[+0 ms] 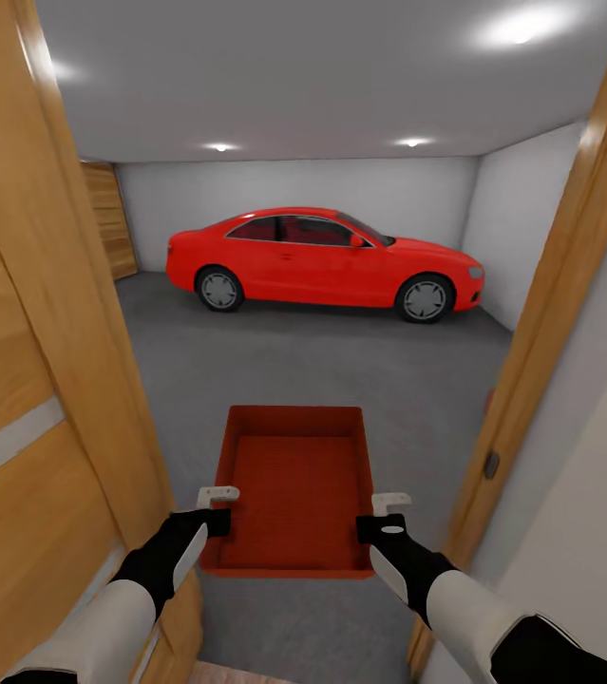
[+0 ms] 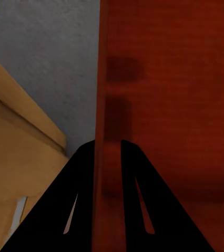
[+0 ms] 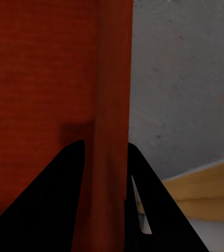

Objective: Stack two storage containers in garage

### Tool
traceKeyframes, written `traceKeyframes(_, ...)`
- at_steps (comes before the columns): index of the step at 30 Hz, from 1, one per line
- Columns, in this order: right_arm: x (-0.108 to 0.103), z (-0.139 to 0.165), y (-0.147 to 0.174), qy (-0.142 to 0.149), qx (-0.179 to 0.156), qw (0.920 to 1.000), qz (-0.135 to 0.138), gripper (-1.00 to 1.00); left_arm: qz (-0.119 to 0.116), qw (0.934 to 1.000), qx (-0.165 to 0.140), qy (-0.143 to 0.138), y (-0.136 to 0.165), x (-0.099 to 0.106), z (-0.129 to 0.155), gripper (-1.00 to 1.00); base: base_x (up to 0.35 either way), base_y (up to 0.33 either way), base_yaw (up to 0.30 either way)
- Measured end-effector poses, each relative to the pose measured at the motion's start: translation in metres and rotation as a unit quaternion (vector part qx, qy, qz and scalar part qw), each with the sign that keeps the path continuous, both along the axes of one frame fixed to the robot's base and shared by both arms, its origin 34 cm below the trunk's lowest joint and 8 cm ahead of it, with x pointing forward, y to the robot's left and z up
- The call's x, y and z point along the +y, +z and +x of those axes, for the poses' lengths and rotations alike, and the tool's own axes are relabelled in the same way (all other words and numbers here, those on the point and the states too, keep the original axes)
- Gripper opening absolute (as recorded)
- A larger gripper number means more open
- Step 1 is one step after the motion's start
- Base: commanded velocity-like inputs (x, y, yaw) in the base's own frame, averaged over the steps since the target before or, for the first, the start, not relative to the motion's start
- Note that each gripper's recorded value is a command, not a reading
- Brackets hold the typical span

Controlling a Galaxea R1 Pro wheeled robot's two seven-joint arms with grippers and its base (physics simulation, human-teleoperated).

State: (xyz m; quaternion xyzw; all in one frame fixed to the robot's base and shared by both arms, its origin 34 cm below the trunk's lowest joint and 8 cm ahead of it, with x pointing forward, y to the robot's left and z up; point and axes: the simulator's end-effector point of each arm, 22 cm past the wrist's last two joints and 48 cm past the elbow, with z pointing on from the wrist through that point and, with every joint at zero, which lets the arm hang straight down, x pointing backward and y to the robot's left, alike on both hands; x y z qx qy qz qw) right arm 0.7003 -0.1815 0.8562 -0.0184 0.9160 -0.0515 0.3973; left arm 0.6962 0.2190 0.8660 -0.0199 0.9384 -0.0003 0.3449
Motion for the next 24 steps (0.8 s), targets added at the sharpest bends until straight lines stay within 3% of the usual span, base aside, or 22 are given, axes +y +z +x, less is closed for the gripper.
traceKeyframes(7,-0.0001,0.0,-0.0003,0.0,0.0,1.0,0.0,-1.0,0.0,1.0,0.0,0.0,-0.0003,-0.0001,0.0001,-1.0,0.165,0.177,-0.039)
traceKeyframes(24,-0.0001,0.0003,-0.0002,0.0,0.0,1.0,0.0,-1.0,0.0,1.0,0.0,0.0,-0.0003,0.0,0.0003,-1.0,0.005,0.004,-0.222)
